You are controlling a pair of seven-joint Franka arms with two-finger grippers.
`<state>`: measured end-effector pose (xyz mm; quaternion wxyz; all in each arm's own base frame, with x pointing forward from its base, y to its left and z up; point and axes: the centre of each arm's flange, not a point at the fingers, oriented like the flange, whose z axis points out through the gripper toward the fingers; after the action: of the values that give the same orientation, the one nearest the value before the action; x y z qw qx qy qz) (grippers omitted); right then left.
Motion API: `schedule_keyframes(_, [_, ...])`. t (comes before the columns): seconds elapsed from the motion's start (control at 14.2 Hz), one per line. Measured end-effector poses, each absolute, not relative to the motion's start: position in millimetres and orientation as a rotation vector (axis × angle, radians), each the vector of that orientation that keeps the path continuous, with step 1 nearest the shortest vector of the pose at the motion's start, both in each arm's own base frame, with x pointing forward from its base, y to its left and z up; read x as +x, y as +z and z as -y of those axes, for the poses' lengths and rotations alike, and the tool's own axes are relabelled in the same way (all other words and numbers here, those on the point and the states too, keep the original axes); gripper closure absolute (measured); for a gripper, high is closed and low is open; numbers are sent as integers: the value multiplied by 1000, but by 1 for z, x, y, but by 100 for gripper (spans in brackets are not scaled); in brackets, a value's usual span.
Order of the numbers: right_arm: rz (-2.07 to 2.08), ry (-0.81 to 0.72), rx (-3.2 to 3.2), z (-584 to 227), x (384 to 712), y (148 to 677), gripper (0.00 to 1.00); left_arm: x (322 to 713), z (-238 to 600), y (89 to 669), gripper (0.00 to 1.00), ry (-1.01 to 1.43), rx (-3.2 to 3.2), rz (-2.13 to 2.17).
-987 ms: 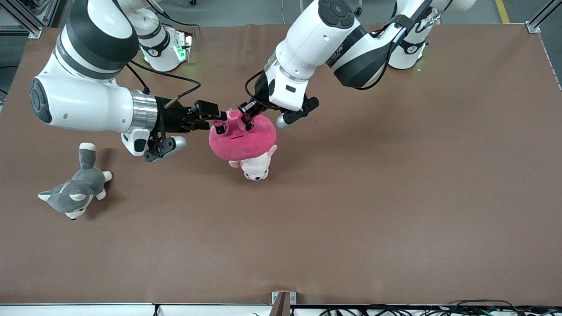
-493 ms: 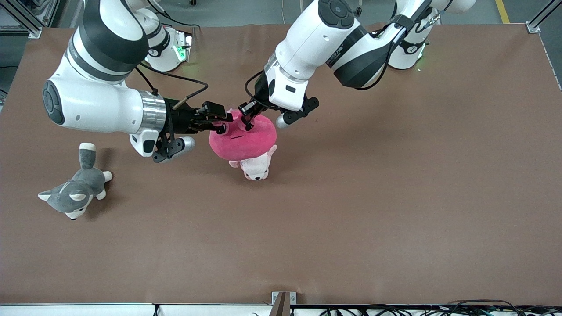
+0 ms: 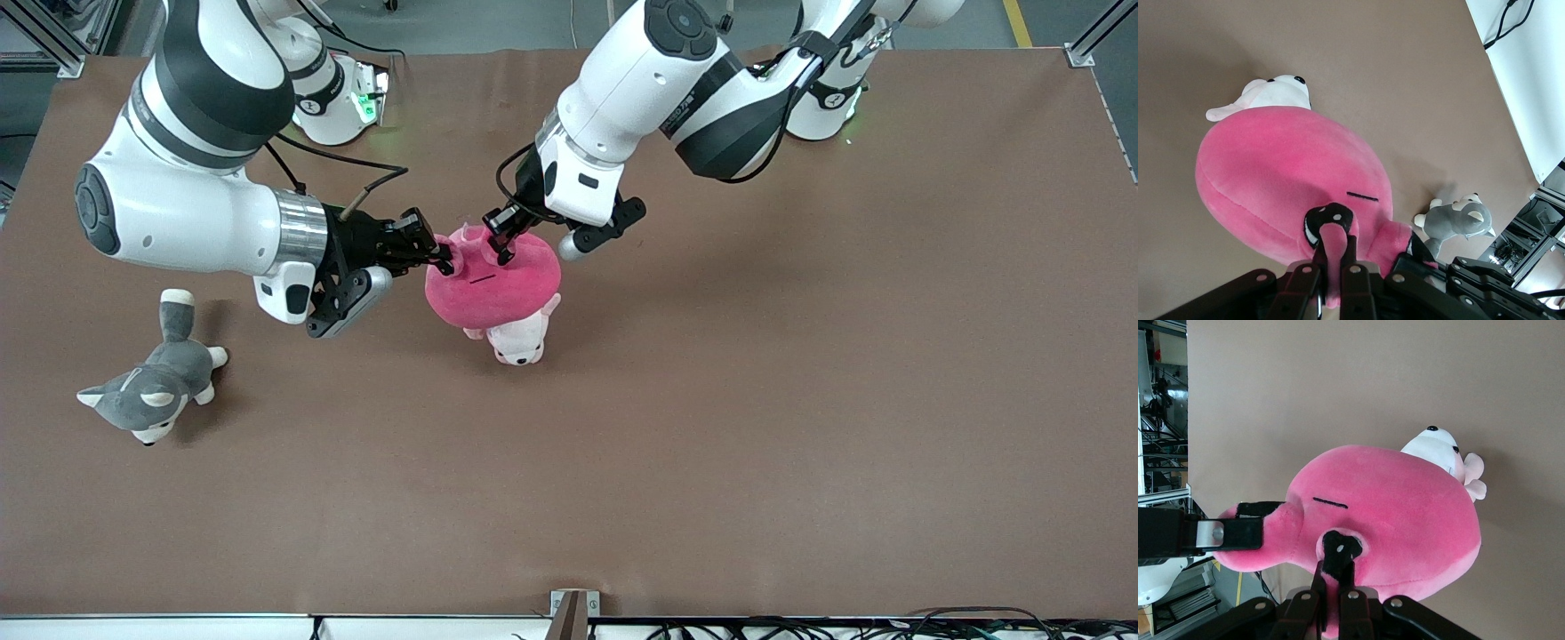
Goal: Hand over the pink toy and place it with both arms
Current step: 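Open the left gripper and lift away while the right gripper pulls pig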
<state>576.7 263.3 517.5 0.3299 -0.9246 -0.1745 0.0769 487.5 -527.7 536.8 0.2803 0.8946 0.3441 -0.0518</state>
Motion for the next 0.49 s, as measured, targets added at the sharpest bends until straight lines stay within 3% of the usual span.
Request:
schedule_keyframes(0.21, [462,200,-2418,-263,577,517,91,488,528,539,68,-126,2398,-917])
schedule_keyframes(0.49, [459,232,-2418,-256,576,515,91,491,522,558,24,-3,2422,-871])
